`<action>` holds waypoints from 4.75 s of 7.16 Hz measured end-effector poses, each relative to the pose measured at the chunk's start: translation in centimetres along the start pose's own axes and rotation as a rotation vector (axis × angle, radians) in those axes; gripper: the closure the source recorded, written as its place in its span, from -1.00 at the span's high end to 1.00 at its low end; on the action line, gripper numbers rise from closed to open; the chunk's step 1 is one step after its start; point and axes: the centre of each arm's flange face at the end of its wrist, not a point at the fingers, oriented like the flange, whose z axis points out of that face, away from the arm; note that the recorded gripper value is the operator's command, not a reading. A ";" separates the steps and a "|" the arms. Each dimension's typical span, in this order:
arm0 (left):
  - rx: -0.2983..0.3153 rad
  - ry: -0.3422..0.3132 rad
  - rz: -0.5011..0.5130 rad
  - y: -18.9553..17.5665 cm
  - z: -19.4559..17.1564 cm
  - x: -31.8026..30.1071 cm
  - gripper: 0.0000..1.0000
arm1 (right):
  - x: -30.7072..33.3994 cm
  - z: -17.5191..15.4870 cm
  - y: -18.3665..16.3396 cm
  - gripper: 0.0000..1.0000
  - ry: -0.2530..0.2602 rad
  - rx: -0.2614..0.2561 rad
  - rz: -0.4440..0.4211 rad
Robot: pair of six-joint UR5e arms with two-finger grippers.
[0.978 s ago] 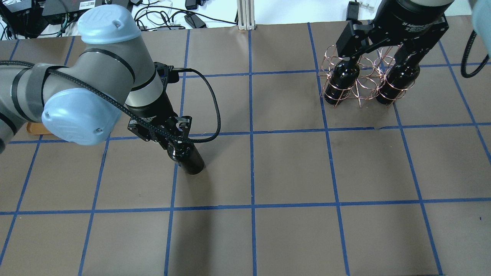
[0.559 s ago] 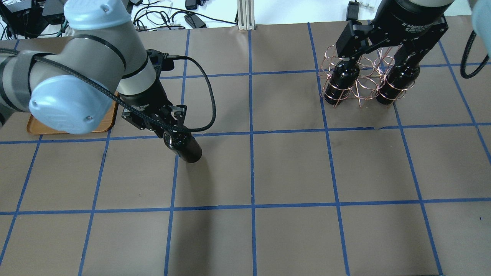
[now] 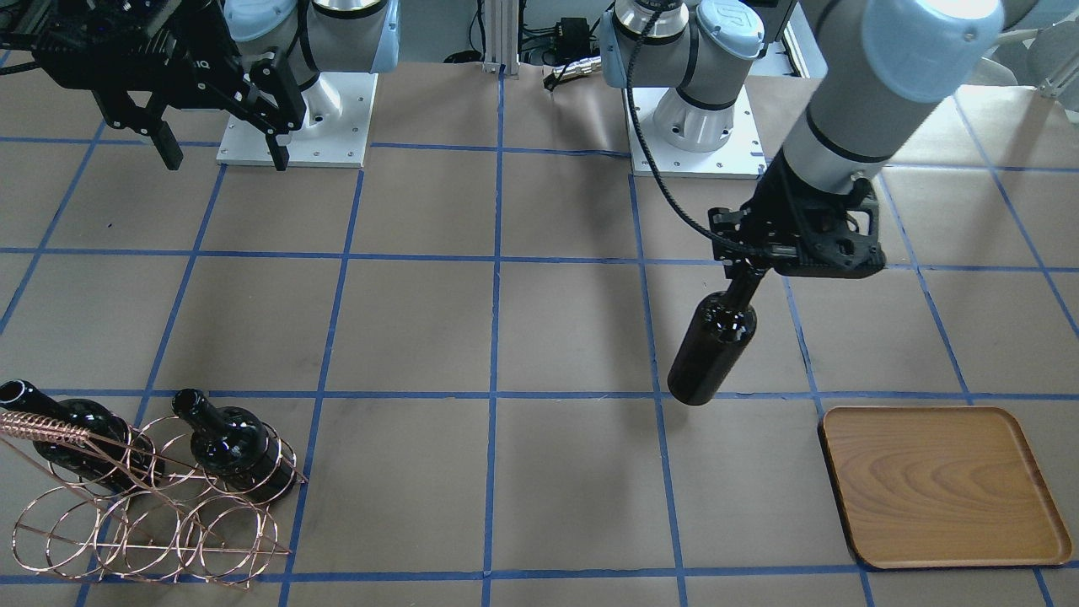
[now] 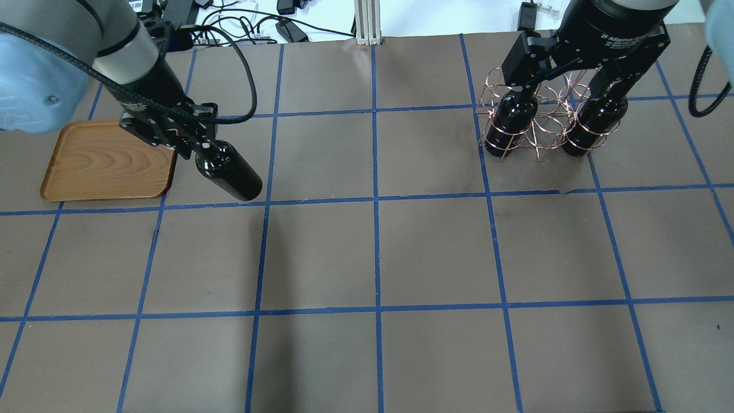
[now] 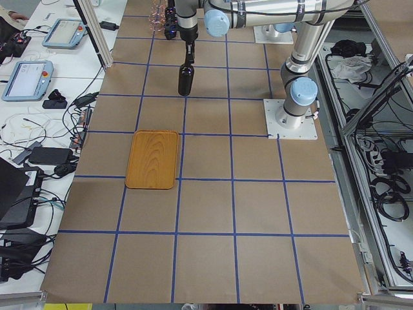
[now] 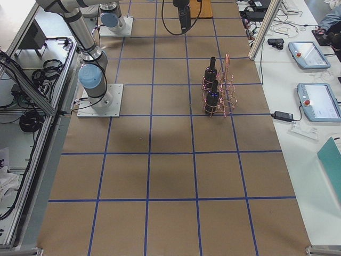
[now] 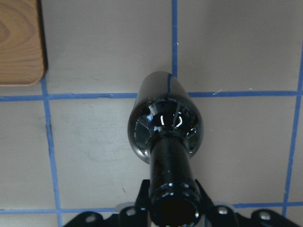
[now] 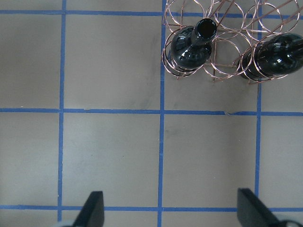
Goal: Take wine from basket and place on tray
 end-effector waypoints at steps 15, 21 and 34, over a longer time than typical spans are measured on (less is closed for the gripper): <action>-0.028 -0.065 0.190 -10.1 2.5 -30.2 -1.00 | 0.0 0.0 0.1 1.00 -0.002 -0.003 0.007; -0.034 -0.058 0.180 -11.5 4.5 -32.0 -0.66 | 0.0 0.0 0.1 1.00 0.000 -0.003 0.007; 0.087 -0.004 -0.010 0.2 -8.6 -2.1 1.00 | -0.1 0.0 0.2 1.00 -0.001 -0.004 0.006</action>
